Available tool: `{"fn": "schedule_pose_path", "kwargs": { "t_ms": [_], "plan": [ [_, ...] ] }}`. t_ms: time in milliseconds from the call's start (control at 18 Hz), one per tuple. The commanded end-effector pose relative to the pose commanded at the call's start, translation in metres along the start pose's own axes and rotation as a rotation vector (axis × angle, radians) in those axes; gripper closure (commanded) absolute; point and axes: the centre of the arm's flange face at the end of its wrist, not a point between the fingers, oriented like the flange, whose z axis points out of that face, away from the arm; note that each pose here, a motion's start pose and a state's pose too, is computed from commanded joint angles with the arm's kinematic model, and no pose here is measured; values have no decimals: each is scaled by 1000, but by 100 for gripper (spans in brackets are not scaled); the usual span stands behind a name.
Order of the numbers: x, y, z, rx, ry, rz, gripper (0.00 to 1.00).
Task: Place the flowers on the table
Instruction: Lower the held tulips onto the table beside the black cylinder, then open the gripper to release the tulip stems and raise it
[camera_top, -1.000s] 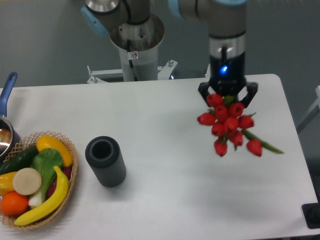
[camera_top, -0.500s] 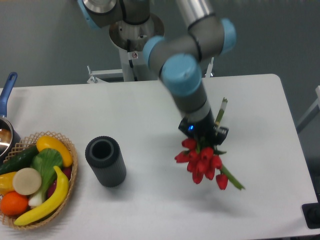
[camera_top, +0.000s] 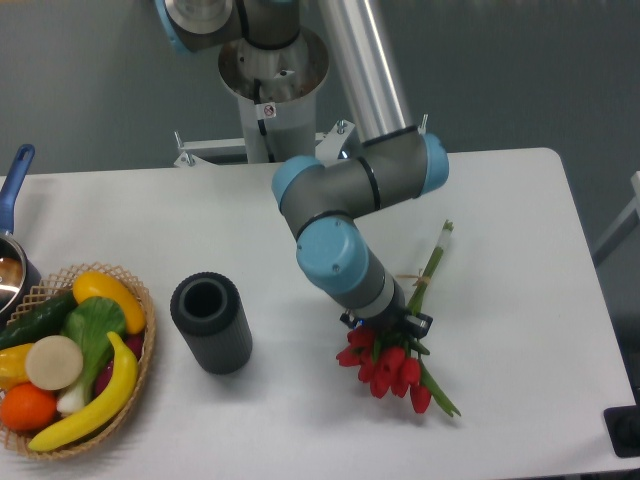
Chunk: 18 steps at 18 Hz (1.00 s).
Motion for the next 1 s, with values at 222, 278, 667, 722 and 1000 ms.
{"fn": "schedule_pose_path", "kwargs": {
  "t_ms": [222, 278, 667, 722, 1000],
  "plan": [
    [1, 1, -2, 5, 1, 0, 25],
    [-1, 2, -3, 9, 1, -2, 0],
    [-32, 43, -71, 110, -51, -67, 0],
    [-43, 57, -88, 141, -54, -92, 0],
    [-81, 123, -140, 320, -5, -119, 0]
  ]
}}
